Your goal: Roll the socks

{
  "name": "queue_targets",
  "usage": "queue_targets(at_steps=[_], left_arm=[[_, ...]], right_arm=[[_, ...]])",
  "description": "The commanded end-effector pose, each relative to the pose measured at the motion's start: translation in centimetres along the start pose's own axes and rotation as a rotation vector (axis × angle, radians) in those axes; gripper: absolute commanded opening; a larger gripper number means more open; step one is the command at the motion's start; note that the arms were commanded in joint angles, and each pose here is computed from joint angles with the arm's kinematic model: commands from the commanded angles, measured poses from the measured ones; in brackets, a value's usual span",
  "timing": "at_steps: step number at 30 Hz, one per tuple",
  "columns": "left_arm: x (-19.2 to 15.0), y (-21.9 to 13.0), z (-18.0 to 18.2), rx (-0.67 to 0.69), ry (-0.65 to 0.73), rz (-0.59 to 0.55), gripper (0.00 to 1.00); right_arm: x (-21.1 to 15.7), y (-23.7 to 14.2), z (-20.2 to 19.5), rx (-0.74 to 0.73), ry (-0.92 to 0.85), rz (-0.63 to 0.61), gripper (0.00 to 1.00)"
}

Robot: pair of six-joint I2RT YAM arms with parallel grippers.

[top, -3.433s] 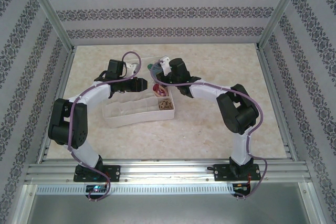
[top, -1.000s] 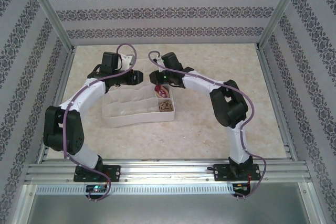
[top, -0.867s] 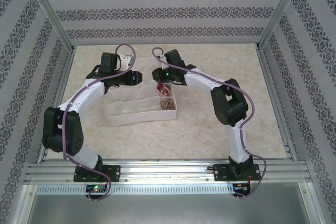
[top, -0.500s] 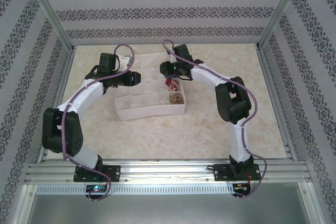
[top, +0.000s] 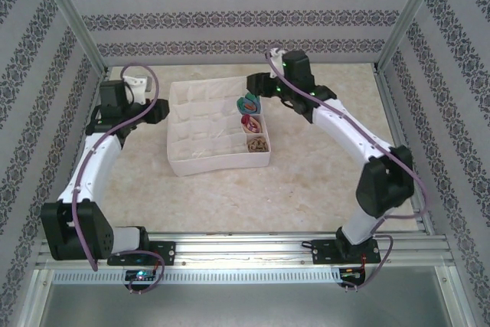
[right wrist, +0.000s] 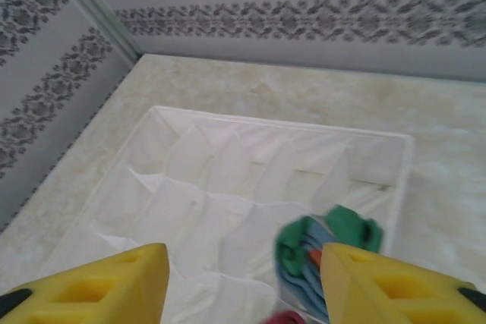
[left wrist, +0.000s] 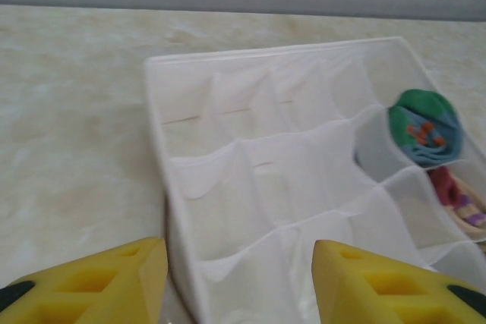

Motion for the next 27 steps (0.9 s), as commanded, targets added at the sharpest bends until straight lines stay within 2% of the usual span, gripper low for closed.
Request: queue_targets(at_steps=[1,6,9,10,14,15,19,23,27], left_arm=[[-0.6,-1.2,2.3,0.116,0.059,-0.068,0.58],[-2.5,-2.7,5.9,0.342,0.09,-0.185,0.74],[-3.6,-3.3,7.5,0.441,0.107,-0.245,0.89],[-4.0,-3.3,8.0,0.46,0.095,-0.256,0.99],[-5.2,-2.4,9.4,0.469,0.041,-0.238,1.0],[-5.5,-2.0,9.4,0.458,0.05,-0.225,1.0],[-7.7,-0.2,9.5,0.414,0.061,-0.164,1.0],[-8.8,0.6,8.6,0.334,0.038,-0.099,1.0],[-9.4,1.2,7.8,0.266,-0.099,-0.107,1.0]], right_arm=[[-2.3,-1.6,-3.3,-0.138,-0.035,0.008,0.6],[-4.7,-5.7,-7.4,-0.335,-0.038,-0.036,0.69],[-6.4,-8.1,-10.3,-0.452,-0.012,-0.072,0.74],[-7.1,-8.8,-11.4,-0.48,0.01,-0.083,0.77],[-9.9,-11.0,-14.9,-0.571,0.08,-0.101,0.82],[-10.5,-11.5,-15.5,-0.59,0.069,-0.106,0.97],[-13.0,-13.6,-18.4,-0.75,0.025,-0.134,0.98],[-14.0,-14.6,-19.8,-0.773,0.039,-0.15,0.98],[-14.1,-14.6,-20.1,-0.772,0.001,-0.174,0.98]])
Point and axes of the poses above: each hand's point on the last joint's axis, 136 mm out from that joint toward the fingers, its own y axis out along the fingers, its own z axis along the line the jaws close on, x = y × z, the point moved 2 cm from there along -y, back along the fingers, and after that the axes turned 1 degree about y, right-handed, at the moved point
